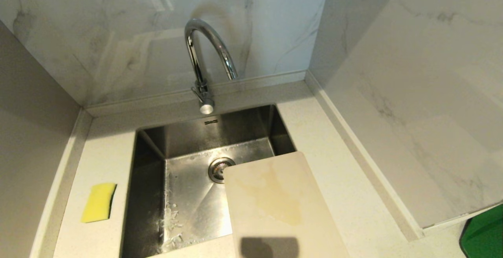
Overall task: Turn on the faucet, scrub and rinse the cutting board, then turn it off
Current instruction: Turn on the tap
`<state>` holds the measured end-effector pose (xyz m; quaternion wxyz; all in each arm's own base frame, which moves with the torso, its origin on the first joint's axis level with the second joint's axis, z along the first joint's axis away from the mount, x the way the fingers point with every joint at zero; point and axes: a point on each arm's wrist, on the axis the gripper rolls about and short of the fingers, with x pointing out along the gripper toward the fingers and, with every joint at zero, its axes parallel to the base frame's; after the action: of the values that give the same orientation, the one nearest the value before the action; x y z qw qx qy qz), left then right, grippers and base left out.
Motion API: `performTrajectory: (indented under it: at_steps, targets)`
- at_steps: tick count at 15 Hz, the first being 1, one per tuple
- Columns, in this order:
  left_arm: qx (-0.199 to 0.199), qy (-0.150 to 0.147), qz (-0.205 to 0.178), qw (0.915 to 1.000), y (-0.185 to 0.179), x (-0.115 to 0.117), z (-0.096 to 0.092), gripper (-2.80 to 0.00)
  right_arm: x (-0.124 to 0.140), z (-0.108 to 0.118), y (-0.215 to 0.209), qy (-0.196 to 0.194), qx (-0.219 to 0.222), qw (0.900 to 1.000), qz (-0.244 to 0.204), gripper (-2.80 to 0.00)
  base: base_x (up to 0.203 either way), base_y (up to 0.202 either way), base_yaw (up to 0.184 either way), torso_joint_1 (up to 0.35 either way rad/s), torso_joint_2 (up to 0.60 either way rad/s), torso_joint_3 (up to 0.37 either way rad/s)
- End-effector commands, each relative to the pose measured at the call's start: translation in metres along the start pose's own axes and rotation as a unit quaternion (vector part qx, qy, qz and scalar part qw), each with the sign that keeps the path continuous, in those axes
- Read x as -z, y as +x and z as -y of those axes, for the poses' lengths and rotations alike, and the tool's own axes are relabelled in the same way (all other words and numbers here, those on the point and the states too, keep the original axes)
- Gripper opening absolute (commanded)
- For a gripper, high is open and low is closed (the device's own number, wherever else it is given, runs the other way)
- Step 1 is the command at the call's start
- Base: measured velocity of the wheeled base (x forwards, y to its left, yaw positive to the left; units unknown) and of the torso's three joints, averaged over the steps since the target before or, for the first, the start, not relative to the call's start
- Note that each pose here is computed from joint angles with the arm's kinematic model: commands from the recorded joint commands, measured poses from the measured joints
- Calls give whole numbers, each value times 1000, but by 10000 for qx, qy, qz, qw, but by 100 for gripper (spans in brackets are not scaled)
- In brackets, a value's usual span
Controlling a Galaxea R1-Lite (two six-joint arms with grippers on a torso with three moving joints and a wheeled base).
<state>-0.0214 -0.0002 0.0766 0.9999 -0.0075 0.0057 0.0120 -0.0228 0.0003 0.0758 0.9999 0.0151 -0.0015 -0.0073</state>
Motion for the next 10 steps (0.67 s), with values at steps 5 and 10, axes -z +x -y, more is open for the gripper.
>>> performTrajectory:
  at_steps: [5,10]
  targets:
    - [-2,-3,104,9999,-2,1,0,-280,0,0,0,2,-5,10000,9,-280,0,0,0,0,0,0]
    - [-2,5,104,9999,-2,1,0,-280,0,0,0,2,-4,10000,9,-280,0,0,0,0,0,0]
